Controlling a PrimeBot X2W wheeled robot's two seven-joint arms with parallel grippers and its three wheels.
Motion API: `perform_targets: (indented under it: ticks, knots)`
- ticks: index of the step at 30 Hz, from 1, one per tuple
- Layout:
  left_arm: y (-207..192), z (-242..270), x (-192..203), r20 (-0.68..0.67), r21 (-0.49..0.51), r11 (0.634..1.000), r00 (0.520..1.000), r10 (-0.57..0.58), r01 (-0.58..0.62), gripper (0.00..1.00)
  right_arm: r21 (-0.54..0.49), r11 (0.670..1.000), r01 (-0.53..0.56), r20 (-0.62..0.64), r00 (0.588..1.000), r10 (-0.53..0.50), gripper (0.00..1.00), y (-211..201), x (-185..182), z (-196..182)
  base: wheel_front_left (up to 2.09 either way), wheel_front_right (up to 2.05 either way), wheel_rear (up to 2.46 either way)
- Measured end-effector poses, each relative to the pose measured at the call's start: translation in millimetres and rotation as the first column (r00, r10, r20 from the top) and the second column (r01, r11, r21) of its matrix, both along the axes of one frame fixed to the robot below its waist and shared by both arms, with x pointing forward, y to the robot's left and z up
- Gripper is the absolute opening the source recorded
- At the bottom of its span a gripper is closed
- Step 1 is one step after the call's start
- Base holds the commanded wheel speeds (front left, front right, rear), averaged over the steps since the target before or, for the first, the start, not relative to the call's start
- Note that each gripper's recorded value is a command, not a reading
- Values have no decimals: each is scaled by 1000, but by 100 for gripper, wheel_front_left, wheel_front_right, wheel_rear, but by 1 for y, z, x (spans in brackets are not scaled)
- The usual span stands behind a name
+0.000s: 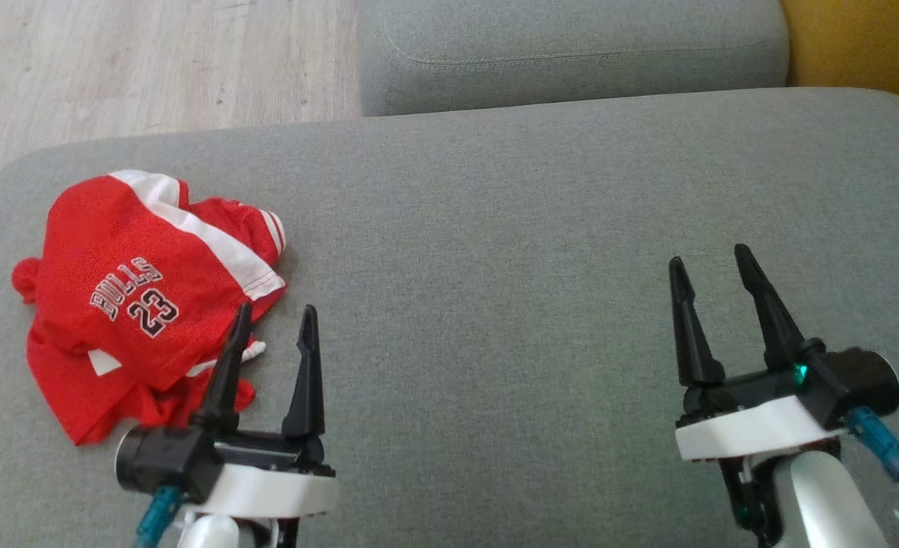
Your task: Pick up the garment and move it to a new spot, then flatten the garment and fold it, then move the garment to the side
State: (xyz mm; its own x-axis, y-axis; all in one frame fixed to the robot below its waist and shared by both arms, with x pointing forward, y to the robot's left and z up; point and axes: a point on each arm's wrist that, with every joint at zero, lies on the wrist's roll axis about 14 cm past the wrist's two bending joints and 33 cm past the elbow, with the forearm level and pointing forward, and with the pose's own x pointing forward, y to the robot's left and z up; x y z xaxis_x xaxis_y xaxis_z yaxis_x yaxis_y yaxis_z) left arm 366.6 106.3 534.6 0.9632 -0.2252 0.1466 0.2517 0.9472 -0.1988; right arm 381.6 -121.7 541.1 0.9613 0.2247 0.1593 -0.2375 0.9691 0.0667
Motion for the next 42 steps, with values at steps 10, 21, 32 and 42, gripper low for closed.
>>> perform_targets:
  ticks: [10, 21, 32, 42]
  knots:
    - [-9, 1, -3, 41, 107, 994, 999, -19, 14, 100, -12, 1000, -24, 30, 999, 25, 100, 8, -3, 4, 0, 0, 0]
    - [-7, 6, -3, 67, 104, 995, 998, -13, 6, 100, 330, 944, 29, -90, 996, 1, 100, -4, -5, -20, 0, 0, 0]
    - [-3, -20, -6, -28, 54, 999, 1000, -1, 3, 100, 289, 955, 65, -148, 989, -23, 100, -11, -12, -40, 0, 0, 0]
    - [0, -18, -8, -25, 39, 999, 1000, 14, -13, 100, 284, 957, 57, -142, 990, -16, 100, -9, -12, -39, 0, 0, 0]
